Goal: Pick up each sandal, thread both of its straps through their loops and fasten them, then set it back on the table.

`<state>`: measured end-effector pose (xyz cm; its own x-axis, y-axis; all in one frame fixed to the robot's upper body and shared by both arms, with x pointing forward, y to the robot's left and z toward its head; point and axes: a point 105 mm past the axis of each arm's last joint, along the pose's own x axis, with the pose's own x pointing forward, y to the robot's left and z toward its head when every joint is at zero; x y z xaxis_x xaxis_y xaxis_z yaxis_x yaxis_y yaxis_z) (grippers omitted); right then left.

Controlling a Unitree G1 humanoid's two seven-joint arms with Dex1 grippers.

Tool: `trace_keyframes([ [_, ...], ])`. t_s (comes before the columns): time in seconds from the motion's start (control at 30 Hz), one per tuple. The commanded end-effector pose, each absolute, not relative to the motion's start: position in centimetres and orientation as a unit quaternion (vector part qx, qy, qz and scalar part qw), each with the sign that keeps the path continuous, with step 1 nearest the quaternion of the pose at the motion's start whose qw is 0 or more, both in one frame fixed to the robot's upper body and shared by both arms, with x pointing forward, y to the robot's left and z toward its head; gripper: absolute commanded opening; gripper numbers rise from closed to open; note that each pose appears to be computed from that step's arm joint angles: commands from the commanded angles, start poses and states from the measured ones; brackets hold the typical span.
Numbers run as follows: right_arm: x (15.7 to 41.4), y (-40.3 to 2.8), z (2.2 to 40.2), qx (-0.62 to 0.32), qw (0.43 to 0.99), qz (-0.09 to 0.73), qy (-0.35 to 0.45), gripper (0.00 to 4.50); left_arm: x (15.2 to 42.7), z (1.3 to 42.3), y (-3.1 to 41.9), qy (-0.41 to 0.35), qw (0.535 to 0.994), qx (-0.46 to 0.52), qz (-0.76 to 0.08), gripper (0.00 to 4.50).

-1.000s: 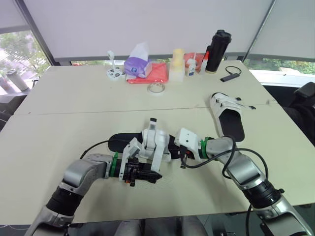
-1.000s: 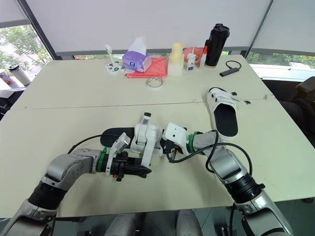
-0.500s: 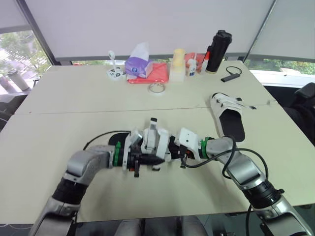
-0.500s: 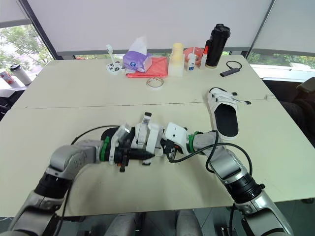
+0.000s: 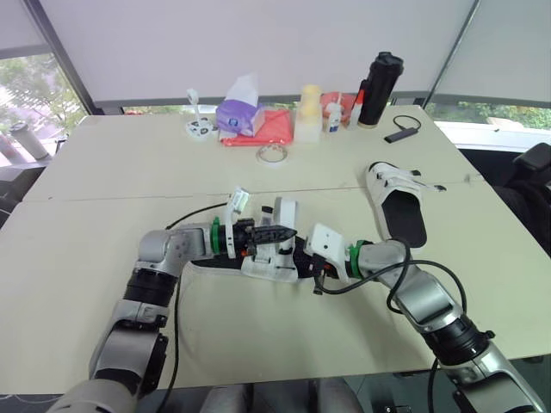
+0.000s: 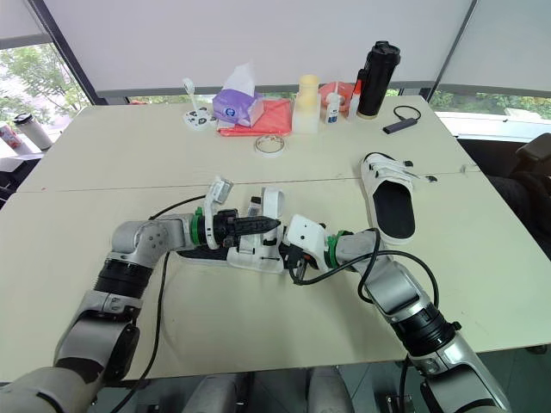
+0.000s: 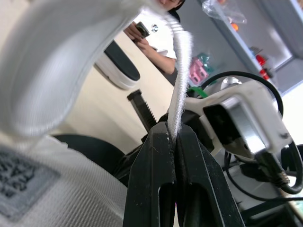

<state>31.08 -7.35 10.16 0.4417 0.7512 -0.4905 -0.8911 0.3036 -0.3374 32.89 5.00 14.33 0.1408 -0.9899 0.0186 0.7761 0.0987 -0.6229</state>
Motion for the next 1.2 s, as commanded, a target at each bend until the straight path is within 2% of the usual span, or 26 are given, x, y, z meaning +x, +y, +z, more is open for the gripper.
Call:
trace_keyframes([
  [0.03, 30.7, -7.4, 9.0, -0.291, 0.794, 0.516, 0.14, 0.0, 32.6, 15.2, 4.7, 0.206, 0.695, -0.269, -0.634, 0.05],
  [0.23, 30.5, -7.5, 8.9, -0.291, 0.794, 0.515, 0.142, 0.0, 31.6, 14.2, 4.5, 0.232, 0.688, -0.262, -0.636, 0.05],
  [0.43, 30.6, -7.5, 8.9, -0.292, 0.794, 0.514, 0.143, 0.0, 31.4, 15.6, 5.1, 0.22, 0.685, -0.275, -0.638, 0.05],
  [0.7, 30.6, -7.4, 8.8, -0.294, 0.792, 0.516, 0.141, 0.0, 30.2, 13.6, 4.6, 0.224, 0.706, -0.226, -0.633, 0.05],
  [1.03, 30.6, -7.4, 8.8, -0.295, 0.791, 0.516, 0.142, 0.0, 31.3, 12.9, 3.9, 0.208, 0.719, -0.243, -0.617, 0.05],
  [1.2, 30.6, -7.6, 8.7, -0.299, 0.792, 0.513, 0.144, 0.0, 30.9, 12.2, 3.4, 0.221, 0.708, -0.249, -0.623, 0.05],
])
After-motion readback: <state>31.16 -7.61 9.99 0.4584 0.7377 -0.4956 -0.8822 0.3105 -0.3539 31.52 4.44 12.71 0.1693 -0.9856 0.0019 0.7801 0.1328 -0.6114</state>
